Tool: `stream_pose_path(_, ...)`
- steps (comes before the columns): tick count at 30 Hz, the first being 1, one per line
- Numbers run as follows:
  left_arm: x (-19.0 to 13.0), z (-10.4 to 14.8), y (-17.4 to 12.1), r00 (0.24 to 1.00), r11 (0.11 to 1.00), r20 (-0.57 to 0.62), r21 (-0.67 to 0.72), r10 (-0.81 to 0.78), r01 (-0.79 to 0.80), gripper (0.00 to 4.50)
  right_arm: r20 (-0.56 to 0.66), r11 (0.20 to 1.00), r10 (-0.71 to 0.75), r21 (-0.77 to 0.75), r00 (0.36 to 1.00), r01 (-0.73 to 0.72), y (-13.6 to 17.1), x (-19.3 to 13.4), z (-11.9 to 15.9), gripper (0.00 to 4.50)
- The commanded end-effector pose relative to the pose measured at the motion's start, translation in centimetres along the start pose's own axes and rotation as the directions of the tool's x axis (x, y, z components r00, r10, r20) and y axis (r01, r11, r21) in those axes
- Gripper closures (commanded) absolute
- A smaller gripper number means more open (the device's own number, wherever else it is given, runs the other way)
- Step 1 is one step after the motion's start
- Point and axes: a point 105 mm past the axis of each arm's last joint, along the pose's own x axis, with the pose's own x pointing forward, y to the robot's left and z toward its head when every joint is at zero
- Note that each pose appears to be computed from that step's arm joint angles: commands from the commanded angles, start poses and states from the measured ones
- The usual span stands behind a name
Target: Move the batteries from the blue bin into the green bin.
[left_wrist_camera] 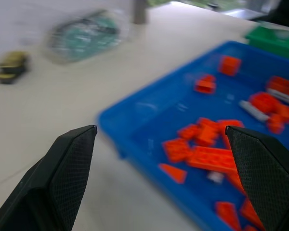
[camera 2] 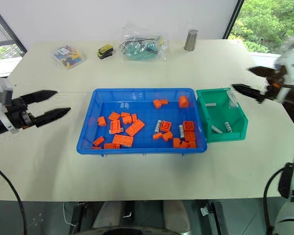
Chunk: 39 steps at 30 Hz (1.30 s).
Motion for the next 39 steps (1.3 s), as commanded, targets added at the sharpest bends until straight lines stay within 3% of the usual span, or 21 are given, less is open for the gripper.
stream_pose_path(1, -0.3, 0.6, -1.4, 0.997, 0.996, -0.032, 0.037, -0.076, 0.078, 0.00, 0.075, 0.969, 0.189, -0.173, 0.979, -0.174, 4.6, 4.9, 4.6, 0.01)
stream_pose_path(7, -0.6, -0.4, -1.7, 0.992, 0.995, -0.086, 0.040, -0.092, 0.096, 0.00, 0.076, 0.878, 0.378, -0.346, 0.923, -0.331, 11.1, 11.5, 6.1, 0.01)
stream_pose_path(14, 0.1, -1.4, -2.1, 0.989, 0.993, -0.108, 0.049, -0.102, 0.107, 0.00, 0.009, 0.772, 0.484, -0.475, 0.875, -0.422, 15.9, 16.4, 3.7, 0.01)
stream_pose_path(17, 0.8, -1.6, -2.2, 0.989, 0.993, -0.103, 0.049, -0.105, 0.110, 0.00, 0.012, 0.754, 0.508, -0.491, 0.861, -0.437, 17.3, 17.5, 3.0, 0.01)
stream_pose_path(21, 1.4, -1.5, -2.4, 0.989, 0.992, -0.095, 0.052, -0.111, 0.116, 0.00, -0.036, 0.667, 0.574, -0.559, 0.818, -0.493, 19.9, 18.6, 1.3, 0.01)
stream_pose_path(29, 1.4, -1.5, -2.6, 0.989, 0.991, -0.096, 0.052, -0.116, 0.122, 0.00, -0.030, 0.628, 0.602, -0.598, 0.798, -0.497, 21.8, 20.2, 0.8, 0.01)
stream_pose_path(36, 1.4, -1.3, -2.7, 0.990, 0.992, -0.088, 0.052, -0.114, 0.119, 0.00, 0.005, 0.656, 0.582, -0.595, 0.813, -0.465, 22.3, 21.5, 1.1, 0.01)
stream_pose_path(39, 1.5, -1.2, -2.6, 0.990, 0.992, -0.087, 0.053, -0.112, 0.117, 0.00, 0.006, 0.666, 0.574, -0.587, 0.819, -0.462, 22.1, 21.7, 1.1, 1.26)
